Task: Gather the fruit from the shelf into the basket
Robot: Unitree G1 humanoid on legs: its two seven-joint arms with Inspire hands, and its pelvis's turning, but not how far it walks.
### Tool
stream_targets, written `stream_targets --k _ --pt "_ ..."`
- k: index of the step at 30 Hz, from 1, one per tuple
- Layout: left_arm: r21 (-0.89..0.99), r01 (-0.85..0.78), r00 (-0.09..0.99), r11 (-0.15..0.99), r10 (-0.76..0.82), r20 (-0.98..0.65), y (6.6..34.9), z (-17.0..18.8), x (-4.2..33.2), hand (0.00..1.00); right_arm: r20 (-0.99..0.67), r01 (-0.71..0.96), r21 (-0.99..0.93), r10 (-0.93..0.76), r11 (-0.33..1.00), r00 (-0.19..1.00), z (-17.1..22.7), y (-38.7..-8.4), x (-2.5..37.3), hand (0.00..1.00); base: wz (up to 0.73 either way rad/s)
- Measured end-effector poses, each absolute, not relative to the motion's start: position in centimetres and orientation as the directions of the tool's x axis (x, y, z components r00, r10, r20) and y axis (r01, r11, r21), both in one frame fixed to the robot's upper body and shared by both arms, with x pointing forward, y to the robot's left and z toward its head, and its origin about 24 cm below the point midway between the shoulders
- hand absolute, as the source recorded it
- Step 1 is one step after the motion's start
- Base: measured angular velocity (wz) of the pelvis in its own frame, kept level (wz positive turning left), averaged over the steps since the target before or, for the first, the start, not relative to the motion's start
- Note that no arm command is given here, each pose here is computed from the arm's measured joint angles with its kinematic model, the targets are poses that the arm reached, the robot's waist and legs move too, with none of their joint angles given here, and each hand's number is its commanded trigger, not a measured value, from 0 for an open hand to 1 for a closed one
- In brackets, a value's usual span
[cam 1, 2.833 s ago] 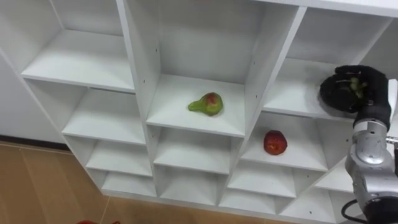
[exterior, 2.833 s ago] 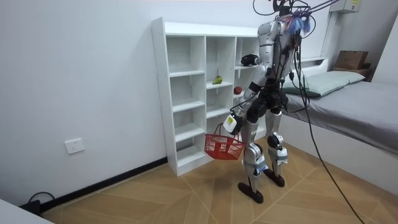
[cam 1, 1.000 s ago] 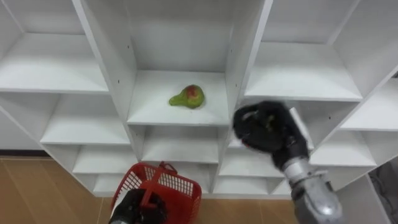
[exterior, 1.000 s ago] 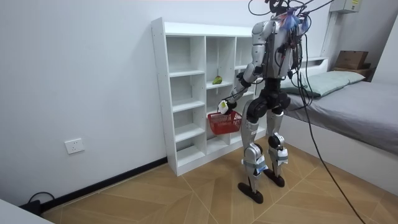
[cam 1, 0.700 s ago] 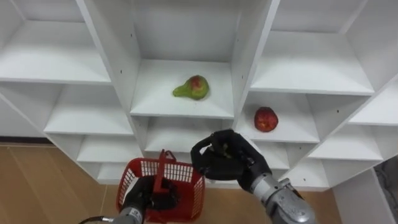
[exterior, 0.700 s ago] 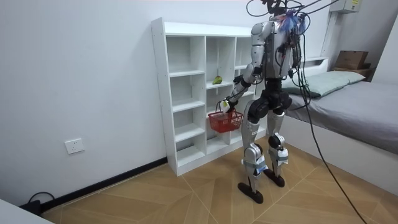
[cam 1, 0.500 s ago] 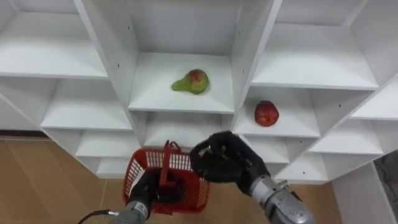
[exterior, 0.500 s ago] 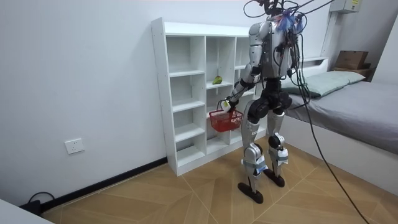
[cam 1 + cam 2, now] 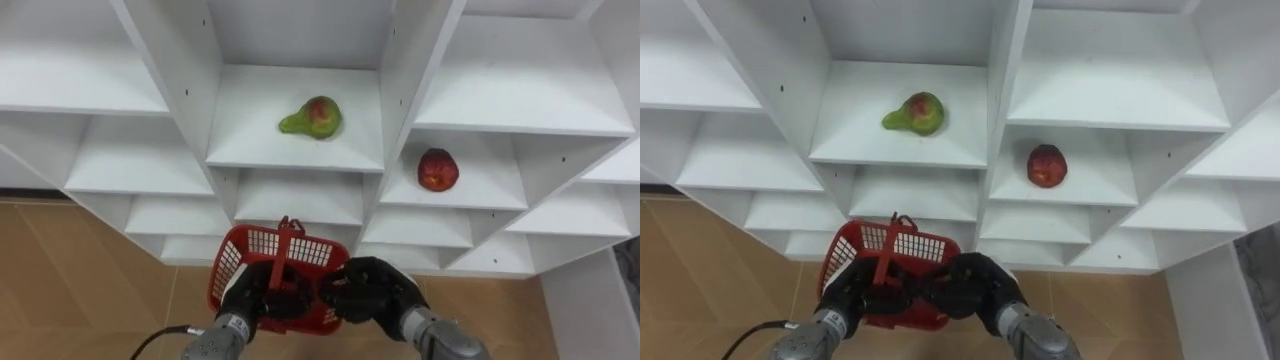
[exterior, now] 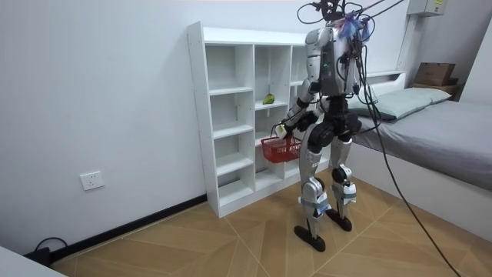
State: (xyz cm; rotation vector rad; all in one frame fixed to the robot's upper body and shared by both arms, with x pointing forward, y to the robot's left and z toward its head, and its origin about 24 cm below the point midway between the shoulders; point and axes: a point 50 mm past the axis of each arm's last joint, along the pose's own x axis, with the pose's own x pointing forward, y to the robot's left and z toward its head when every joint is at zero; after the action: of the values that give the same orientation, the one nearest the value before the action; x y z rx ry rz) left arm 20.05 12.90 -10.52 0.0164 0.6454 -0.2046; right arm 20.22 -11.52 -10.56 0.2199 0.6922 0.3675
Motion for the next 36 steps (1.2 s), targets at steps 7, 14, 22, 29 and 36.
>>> stream_targets --k 7,14,22,29,36 --pt "-0.07 0.21 0.775 0.975 -0.209 -0.596 12.4 -10.5 20.0 1.0 -0.624 -0.101 0.394 0.347 0.914 0.7 -11.5 -12.6 19.9 1.0 0.04" --pt "-0.075 0.22 0.771 0.973 -0.22 -0.598 12.1 -10.6 19.9 1.0 -0.622 -0.05 0.418 0.326 0.907 0.712 -11.4 -12.7 20.3 1.0 0.0" --pt "-0.092 0.269 0.742 0.959 -0.267 -0.615 11.4 -11.0 19.3 1.0 -0.597 -0.076 0.415 0.335 0.906 0.729 -10.7 -12.2 21.5 1.0 0.0" --pt "-0.095 0.291 0.718 0.952 -0.283 -0.636 11.5 -11.4 18.8 1.0 -0.584 -0.067 0.394 0.305 0.917 0.752 -10.1 -12.2 22.2 1.0 0.0" --pt "-0.097 0.31 0.712 0.946 -0.299 -0.636 11.4 -11.4 18.7 1.0 -0.548 -0.084 0.38 0.297 0.921 0.782 -9.0 -11.9 23.5 0.09 0.0"
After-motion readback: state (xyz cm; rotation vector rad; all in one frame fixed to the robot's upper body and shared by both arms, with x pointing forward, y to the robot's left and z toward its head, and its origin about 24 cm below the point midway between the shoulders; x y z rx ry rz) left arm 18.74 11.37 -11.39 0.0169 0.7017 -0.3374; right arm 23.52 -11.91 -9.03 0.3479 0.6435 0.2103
